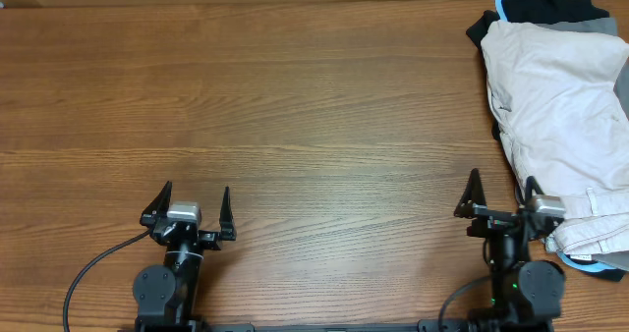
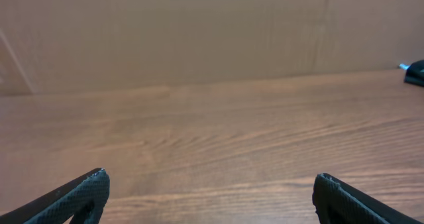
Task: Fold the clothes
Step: 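Reach the right gripper to the beige shorts on the clothes pile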
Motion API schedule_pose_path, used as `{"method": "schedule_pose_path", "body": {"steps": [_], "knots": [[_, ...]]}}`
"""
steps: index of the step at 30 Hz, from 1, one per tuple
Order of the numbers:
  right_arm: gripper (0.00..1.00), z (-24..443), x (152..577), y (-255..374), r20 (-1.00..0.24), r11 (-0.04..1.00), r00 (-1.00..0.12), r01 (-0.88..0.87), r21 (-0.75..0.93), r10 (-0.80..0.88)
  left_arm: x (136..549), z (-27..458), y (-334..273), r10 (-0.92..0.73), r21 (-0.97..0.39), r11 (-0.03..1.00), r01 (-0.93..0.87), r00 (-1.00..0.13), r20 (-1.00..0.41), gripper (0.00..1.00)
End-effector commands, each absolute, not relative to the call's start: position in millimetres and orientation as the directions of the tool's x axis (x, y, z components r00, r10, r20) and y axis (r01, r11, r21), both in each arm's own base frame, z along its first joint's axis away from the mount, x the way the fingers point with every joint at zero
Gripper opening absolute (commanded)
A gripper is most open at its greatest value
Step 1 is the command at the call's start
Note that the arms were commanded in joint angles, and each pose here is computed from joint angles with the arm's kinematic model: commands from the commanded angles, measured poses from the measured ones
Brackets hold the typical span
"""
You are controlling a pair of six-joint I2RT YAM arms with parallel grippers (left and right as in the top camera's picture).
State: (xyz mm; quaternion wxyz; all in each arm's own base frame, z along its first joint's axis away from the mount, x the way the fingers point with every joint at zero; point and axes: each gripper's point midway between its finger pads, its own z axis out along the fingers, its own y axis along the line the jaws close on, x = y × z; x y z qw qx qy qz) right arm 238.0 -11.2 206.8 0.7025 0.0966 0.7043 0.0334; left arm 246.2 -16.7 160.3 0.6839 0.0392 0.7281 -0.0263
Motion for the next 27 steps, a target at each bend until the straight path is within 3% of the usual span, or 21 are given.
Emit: {"method": "schedule_pose_path", "body": {"steps": [1, 14, 27], "knots": [[1.00, 260.0, 229.2, -11.7, -0.989, 0.987, 0.049, 0.083, 0.141, 0.137, 245.4, 168.0, -27.5, 0.003, -0.002, 0.988, 0.157, -0.031, -1.000, 1.00], [1.00, 351.9, 265.0, -1.2, -0.987, 0.992, -0.105, 0.054, 0.114, 0.119, 238.3, 235.3, -30.5, -0.041, -0.053, 0.984, 0.172, -0.073, -0.997, 1.00], [1.00, 369.7, 352.2, 11.5, -0.906, 0.995, -0.411, 0.041, 0.092, 0.101, 311.0, 277.7, -46.9, -0.014, -0.137, 0.964, 0.228, -0.471, -0.882, 1.00]]}}
